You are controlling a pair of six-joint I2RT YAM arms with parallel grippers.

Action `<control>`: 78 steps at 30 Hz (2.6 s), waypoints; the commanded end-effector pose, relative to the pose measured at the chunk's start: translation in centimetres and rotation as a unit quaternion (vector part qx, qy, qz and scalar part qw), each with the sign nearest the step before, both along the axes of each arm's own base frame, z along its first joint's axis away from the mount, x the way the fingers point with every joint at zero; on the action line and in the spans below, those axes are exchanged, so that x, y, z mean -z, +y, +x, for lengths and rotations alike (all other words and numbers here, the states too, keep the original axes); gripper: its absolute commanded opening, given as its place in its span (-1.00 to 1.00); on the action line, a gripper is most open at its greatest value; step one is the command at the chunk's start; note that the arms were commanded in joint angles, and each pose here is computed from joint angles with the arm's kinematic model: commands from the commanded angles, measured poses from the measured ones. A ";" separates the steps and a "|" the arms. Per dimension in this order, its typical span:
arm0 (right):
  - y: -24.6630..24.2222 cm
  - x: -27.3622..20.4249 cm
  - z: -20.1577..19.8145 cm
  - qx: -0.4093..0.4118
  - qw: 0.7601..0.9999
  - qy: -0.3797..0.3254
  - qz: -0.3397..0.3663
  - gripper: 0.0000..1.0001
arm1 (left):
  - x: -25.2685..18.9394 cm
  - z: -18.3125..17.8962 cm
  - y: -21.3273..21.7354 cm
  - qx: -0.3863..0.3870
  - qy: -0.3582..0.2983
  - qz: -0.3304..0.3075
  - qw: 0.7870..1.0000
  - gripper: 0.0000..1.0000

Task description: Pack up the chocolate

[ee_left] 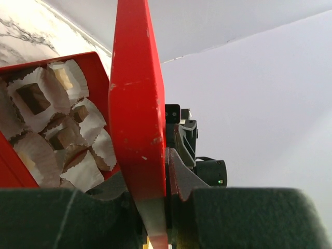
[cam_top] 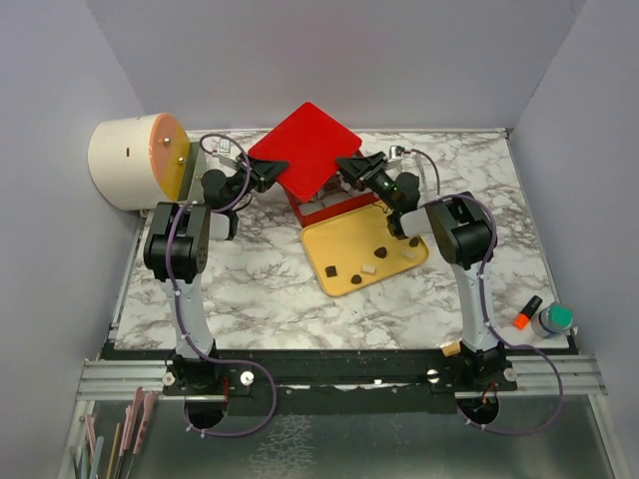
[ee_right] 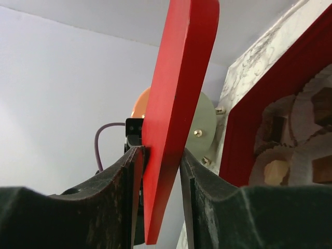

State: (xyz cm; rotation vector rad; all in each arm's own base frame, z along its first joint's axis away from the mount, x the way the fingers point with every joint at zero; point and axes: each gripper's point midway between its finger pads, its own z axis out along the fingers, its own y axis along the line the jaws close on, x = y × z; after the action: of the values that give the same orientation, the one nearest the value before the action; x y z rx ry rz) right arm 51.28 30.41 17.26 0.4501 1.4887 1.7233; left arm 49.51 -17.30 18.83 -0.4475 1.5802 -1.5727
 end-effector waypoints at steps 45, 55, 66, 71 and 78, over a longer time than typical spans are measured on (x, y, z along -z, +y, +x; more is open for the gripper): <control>-11.7 -0.8 1.1 0.150 0.969 -0.024 -0.195 -0.18 | 0.4 0.7 -0.3 0.190 -0.018 -0.040 0.981 -1.00; -12.2 -1.4 1.8 0.160 0.964 -0.034 -0.207 -0.18 | 2.1 0.7 -0.5 0.198 0.007 -0.027 0.980 -1.00; -11.1 -0.2 3.0 0.049 0.979 -0.040 -0.195 -0.17 | 2.3 0.7 -0.7 0.212 0.013 -0.012 0.977 -1.00; -10.6 0.8 3.6 0.001 0.980 -0.035 -0.198 -0.17 | 2.4 0.6 -1.1 0.218 0.014 -0.011 0.976 -1.00; -9.5 1.9 3.8 -0.052 0.979 -0.028 -0.195 -0.16 | 2.4 0.5 -1.8 0.230 0.011 -0.010 0.973 -1.00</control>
State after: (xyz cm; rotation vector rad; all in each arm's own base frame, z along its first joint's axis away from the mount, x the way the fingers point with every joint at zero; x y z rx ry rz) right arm 55.83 19.93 16.70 0.1771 1.7121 1.3756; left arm 50.02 -18.35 15.95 -0.1966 1.7859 -1.9290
